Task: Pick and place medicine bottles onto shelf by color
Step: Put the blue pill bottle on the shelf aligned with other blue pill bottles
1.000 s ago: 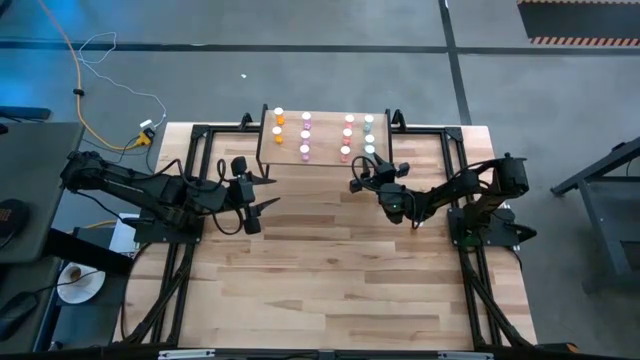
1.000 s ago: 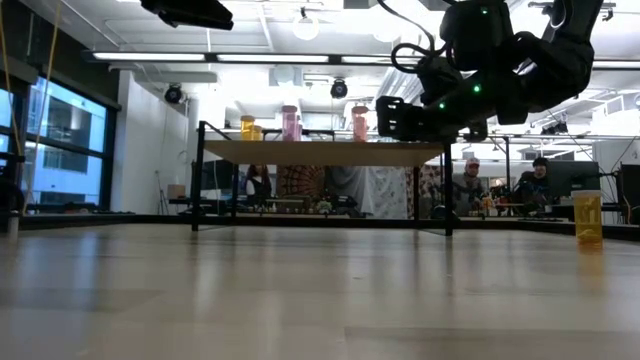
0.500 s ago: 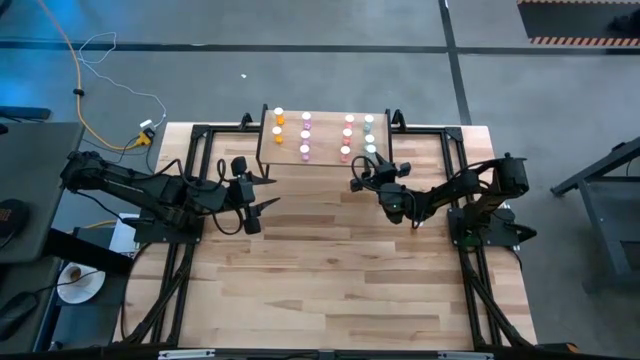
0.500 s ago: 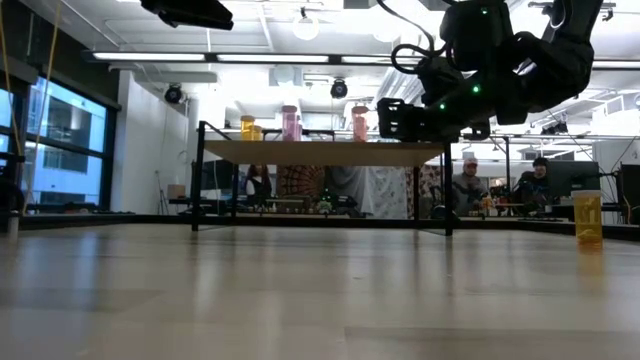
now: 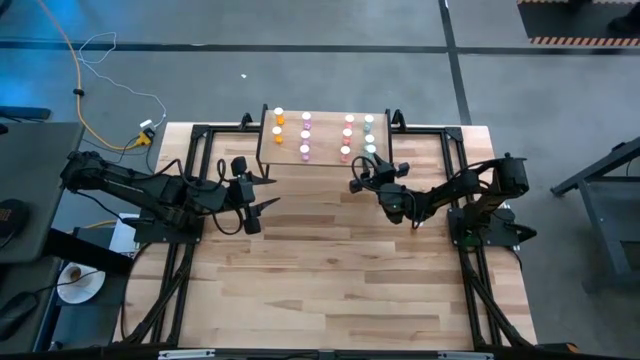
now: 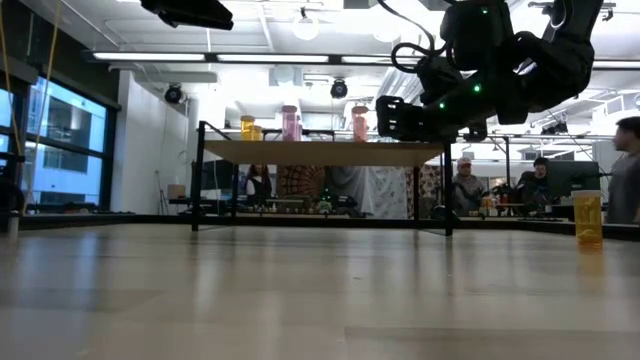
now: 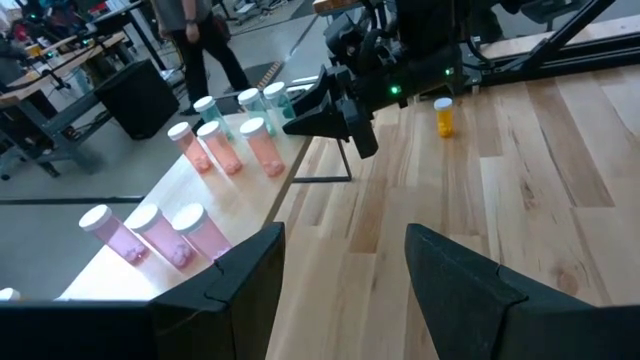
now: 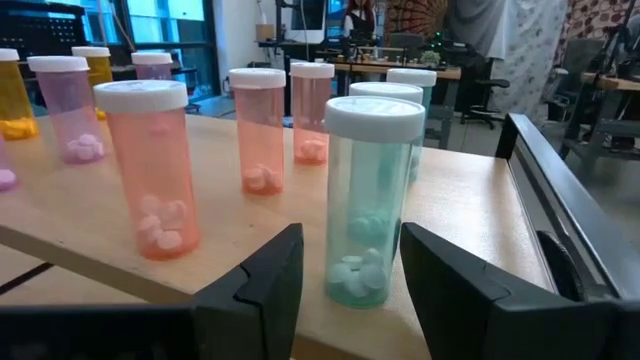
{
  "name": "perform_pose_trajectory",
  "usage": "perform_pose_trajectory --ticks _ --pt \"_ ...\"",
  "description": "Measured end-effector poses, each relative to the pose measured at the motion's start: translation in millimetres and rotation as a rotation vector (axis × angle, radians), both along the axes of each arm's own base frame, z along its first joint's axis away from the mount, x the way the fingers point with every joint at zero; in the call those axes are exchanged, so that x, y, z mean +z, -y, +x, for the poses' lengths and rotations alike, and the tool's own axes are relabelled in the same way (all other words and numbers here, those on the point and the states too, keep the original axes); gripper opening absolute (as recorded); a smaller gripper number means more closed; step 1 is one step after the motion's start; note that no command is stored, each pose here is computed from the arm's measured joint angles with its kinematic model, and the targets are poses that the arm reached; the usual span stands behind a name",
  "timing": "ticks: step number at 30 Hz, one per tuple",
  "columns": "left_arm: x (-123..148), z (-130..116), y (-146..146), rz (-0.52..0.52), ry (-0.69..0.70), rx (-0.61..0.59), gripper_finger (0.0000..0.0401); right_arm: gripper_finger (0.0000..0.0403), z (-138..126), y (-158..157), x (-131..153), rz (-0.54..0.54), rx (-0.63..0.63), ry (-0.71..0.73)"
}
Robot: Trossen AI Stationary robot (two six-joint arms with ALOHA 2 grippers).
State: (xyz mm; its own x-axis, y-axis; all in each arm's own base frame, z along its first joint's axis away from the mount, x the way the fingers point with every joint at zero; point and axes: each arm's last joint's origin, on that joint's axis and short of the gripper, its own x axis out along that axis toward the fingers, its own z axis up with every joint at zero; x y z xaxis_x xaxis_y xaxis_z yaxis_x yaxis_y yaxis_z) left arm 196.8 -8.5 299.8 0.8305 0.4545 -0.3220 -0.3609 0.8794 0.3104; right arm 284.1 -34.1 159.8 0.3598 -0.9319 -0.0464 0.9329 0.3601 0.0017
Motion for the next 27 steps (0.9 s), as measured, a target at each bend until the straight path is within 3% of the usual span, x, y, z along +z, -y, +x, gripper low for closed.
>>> perform_pose_trajectory --ticks 6,15,27 --pt "0.0 0.0 0.0 0.0 0.0 0.0 0.02 0.0167 0.0 0.0 0.0 -0.006 0.001 -0.015" --pt "0.0 0.0 0.0 0.0 0.0 0.0 0.02 0.0216 -0.3 0.1 0.0 -0.008 -0.009 -0.018" --pt "0.1 0.0 0.0 0.0 0.001 0.0 0.02 0.0218 0.3 -7.7 3.9 -0.031 -0.026 -0.047"
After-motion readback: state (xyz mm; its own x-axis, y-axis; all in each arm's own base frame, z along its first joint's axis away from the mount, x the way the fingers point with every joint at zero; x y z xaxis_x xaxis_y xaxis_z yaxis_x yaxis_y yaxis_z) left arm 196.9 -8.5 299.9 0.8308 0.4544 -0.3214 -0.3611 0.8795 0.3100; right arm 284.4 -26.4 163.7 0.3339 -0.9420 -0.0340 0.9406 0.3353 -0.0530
